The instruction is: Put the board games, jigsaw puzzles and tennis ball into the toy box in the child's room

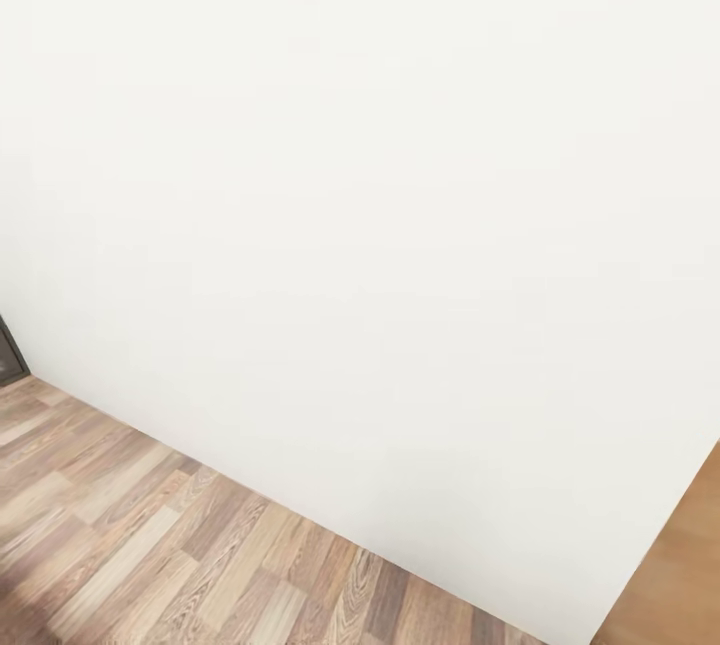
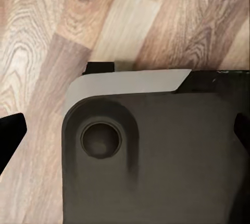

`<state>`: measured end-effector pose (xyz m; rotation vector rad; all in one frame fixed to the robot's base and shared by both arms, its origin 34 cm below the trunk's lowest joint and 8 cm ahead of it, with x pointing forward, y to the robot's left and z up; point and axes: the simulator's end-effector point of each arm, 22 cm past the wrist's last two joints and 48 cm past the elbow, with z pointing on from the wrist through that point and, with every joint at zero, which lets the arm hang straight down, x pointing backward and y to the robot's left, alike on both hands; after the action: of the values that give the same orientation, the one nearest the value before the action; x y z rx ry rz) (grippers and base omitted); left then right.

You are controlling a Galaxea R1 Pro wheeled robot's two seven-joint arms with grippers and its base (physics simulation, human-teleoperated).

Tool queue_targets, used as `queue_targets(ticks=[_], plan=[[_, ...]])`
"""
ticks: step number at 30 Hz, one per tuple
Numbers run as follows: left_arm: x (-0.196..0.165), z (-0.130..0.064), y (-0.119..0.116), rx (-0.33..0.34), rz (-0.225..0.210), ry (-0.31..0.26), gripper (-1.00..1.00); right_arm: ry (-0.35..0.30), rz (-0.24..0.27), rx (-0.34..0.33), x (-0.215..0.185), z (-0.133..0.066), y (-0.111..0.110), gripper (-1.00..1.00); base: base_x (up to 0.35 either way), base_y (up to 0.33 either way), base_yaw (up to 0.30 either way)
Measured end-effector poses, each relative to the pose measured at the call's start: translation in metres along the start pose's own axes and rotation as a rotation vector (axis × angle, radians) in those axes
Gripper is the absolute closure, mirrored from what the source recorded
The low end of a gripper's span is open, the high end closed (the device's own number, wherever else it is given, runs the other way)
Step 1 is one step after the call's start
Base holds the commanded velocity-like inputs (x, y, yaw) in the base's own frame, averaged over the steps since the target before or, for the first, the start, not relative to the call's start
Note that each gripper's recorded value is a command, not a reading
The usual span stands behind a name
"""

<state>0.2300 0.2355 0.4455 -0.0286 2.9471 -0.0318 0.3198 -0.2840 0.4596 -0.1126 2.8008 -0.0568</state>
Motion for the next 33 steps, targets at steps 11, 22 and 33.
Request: queue_targets(ticks=[11, 22, 33], plan=[[-0.034, 0.0, -0.012, 0.018, -0.055, -0.082, -1.0, -0.114, -0.082, 0.009, -0.068, 0.003, -0.004, -1.0, -0.287, 0.0, 0.195], [-0.242, -0.042, -0.04, 0.142, -0.227, -0.258, -1.0, -0.191, -0.105, -0.022, -0.239, -0.003, 0.04, -1.0, -0.147, 0.0, 0.215], [-0.387, -0.168, -0.038, 0.34, -0.373, -0.439, -1.0, -0.379, -0.276, -0.038, -0.388, -0.088, 0.114, -1.0, -0.006, 0.0, 0.218]])
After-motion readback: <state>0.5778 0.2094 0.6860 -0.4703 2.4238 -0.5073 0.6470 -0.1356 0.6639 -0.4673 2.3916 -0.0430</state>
